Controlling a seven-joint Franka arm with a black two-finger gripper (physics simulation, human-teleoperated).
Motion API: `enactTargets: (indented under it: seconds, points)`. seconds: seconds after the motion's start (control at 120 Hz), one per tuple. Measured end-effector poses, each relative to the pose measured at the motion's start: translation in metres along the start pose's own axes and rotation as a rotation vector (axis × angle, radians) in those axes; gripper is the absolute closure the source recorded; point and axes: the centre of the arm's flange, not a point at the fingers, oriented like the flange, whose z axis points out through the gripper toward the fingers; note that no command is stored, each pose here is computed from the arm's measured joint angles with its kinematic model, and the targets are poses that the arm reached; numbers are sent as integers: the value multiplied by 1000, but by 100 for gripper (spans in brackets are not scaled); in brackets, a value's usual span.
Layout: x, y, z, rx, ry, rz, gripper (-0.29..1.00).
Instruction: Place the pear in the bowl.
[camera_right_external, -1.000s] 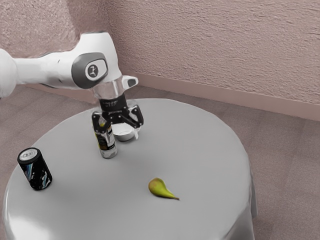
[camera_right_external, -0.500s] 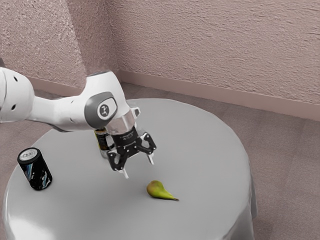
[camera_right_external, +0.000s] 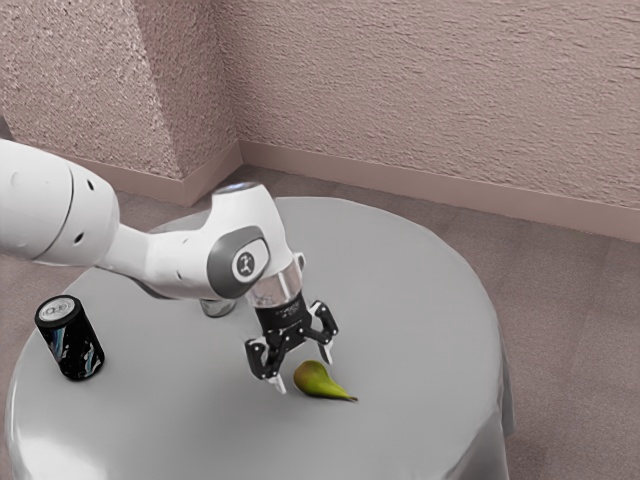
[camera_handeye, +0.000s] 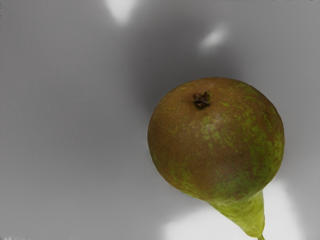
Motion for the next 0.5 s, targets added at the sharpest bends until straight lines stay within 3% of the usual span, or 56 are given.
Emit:
enactTargets:
  seconds: [0.5]
  points:
    - [-7,-7,10,2,0,-65,0]
